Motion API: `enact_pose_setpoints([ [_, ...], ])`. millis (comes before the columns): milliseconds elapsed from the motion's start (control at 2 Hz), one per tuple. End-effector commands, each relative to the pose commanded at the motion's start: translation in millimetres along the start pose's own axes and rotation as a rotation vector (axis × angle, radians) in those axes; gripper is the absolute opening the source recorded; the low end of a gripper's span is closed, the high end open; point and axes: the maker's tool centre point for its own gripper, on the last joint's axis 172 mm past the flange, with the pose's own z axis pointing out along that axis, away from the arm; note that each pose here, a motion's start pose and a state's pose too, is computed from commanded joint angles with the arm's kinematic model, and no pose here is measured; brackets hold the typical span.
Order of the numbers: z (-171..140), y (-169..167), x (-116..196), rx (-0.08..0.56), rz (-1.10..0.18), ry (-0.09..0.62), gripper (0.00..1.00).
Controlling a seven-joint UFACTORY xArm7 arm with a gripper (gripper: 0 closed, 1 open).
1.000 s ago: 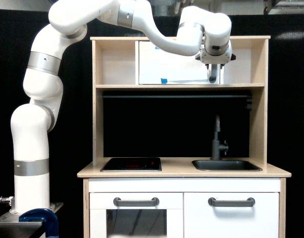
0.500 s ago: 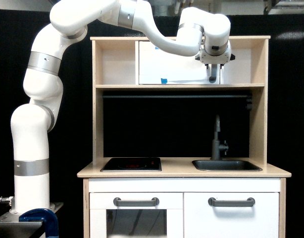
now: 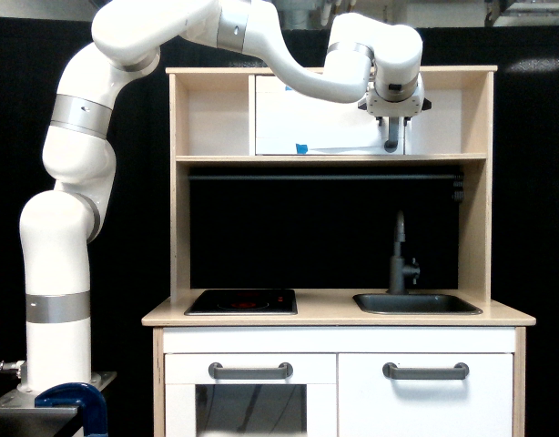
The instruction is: Open the oven door
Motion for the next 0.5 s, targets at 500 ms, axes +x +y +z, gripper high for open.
enact_pose_setpoints([
  [500, 2.8, -2.4, -0.5, 0.000, 0.000, 0.000, 0.00],
])
